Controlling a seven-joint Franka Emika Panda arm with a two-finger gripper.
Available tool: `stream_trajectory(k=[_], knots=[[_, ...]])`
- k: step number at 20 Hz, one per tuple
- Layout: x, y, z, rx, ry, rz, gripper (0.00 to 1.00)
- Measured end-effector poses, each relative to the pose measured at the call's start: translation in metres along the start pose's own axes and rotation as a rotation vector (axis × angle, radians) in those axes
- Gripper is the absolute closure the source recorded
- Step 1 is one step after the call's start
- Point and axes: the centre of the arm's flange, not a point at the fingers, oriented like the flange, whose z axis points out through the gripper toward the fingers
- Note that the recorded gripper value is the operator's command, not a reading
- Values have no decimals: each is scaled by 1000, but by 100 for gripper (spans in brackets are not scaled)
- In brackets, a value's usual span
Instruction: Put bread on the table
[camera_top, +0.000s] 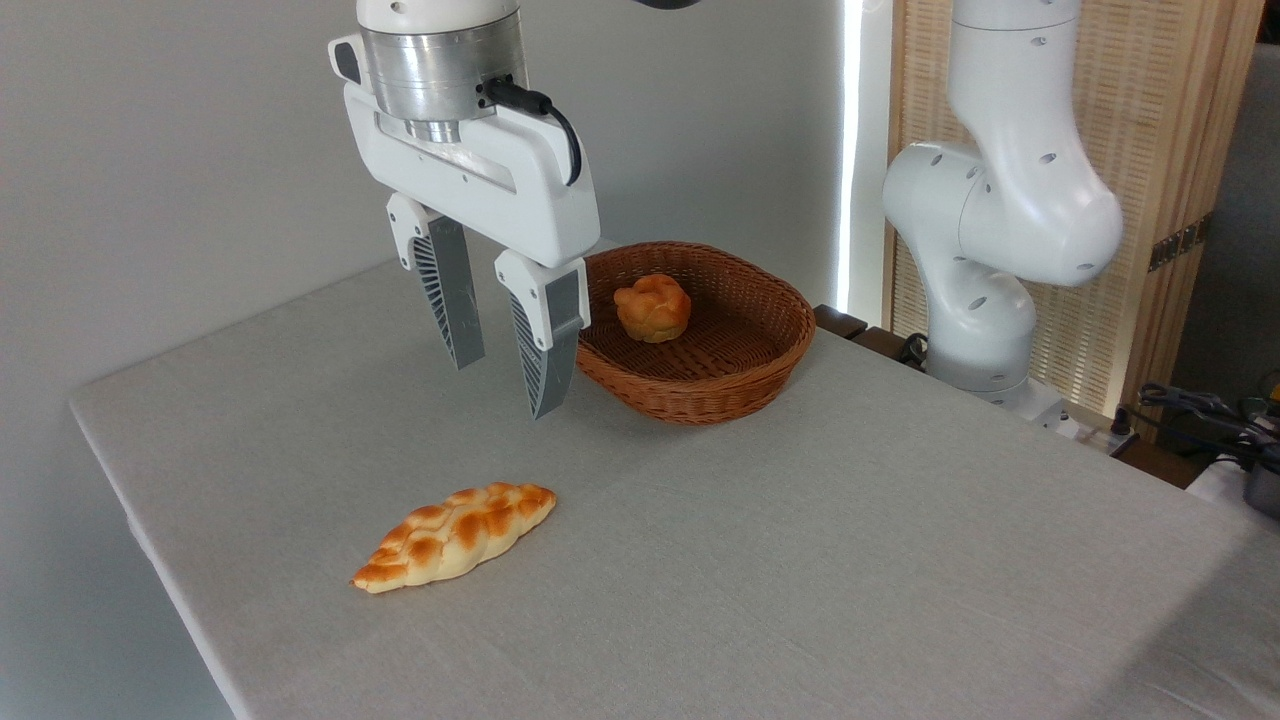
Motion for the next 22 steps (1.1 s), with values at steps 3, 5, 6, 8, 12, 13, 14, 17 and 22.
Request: stream_trajectory(k=[3, 5, 6, 8, 12, 13, 14, 17, 22], knots=[[7, 9, 1, -2, -1, 20, 0], [13, 17, 2, -4, -1, 35, 0], [16, 20, 2, -4, -2, 42, 0], [19, 25, 3, -5, -2, 53, 0], [21, 30, 6, -9, -17, 64, 0], [21, 29, 6, -8, -19, 64, 0], [20, 28, 6, -8, -20, 62, 0], [16, 23, 5, 39, -58, 66, 0], [15, 22, 6, 59, -76, 70, 0]])
